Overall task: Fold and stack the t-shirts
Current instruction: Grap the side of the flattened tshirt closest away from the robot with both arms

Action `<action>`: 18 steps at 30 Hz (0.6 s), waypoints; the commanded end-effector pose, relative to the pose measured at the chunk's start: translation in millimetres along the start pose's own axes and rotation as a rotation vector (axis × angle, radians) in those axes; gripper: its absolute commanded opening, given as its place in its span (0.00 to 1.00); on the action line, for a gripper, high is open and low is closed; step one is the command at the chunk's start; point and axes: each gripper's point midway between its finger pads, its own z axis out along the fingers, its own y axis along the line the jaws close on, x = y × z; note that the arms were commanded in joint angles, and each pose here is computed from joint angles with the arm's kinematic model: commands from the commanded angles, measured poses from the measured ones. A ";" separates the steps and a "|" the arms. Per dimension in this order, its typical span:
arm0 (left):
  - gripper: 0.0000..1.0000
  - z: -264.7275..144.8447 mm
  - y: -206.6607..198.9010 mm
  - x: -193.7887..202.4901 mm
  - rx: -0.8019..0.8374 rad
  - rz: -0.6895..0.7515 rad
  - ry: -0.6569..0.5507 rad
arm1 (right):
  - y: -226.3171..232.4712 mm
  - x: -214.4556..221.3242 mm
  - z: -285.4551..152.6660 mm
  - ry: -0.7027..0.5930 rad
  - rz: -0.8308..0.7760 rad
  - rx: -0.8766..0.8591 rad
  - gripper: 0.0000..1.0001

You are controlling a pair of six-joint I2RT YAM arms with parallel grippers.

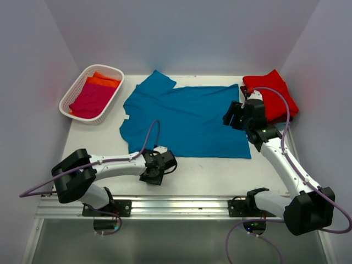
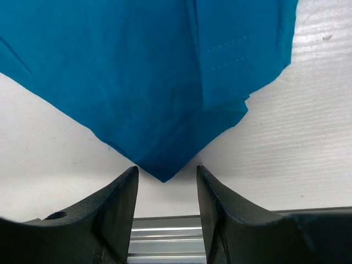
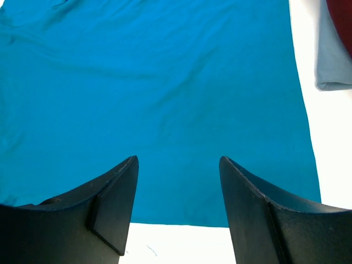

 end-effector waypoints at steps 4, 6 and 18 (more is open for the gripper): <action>0.49 6.9 8.8 -19.9 -0.060 0.008 -0.073 | -0.9 -5.7 -1.9 -0.025 -0.018 0.004 0.62; 0.48 10.8 8.6 -20.1 -0.063 0.023 -0.072 | -0.5 -4.7 -1.6 -0.020 -0.020 0.001 0.62; 0.10 21.5 17.4 -2.9 -0.075 0.014 -0.016 | -4.6 -3.4 -0.2 -0.018 -0.020 0.022 0.54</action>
